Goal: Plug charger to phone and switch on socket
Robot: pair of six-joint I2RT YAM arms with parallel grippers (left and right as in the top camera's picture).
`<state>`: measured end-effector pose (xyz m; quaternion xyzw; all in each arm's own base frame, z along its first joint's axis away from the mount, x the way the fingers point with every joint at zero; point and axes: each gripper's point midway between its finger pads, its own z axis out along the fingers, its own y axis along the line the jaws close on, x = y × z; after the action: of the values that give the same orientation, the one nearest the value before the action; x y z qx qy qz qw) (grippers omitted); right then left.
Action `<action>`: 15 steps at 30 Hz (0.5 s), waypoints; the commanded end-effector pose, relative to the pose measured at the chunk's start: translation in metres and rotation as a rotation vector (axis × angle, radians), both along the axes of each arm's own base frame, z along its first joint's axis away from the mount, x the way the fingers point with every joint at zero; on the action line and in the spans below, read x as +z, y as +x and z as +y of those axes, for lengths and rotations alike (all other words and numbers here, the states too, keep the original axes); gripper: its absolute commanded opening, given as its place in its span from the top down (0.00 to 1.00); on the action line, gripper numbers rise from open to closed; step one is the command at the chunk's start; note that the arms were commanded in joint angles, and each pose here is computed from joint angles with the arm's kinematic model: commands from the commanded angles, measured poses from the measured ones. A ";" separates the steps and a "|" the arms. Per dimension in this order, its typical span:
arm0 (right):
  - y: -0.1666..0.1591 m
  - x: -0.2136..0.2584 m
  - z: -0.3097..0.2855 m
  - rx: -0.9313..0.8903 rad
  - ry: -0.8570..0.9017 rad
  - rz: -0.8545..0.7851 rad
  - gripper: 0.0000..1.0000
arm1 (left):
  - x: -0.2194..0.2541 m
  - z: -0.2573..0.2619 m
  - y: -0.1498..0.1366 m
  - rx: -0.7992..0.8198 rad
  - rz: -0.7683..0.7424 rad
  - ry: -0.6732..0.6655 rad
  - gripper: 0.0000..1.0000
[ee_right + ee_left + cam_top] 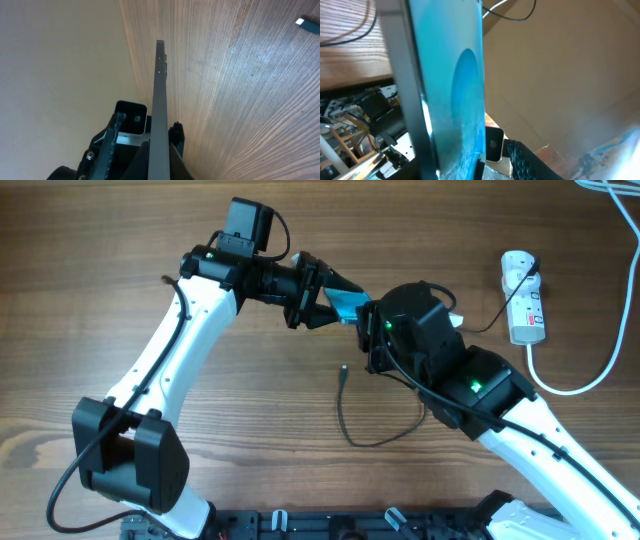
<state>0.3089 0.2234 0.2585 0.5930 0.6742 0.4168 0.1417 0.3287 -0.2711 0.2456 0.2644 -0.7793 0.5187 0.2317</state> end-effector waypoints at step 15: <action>0.005 0.032 0.007 0.009 0.089 -0.085 0.96 | 0.021 0.008 0.001 -0.001 -0.013 -0.065 0.62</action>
<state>0.3149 0.2302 0.2706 0.5842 0.6638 0.4446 0.1426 0.3335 -0.2635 0.2484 0.2708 -0.7718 0.5261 0.2330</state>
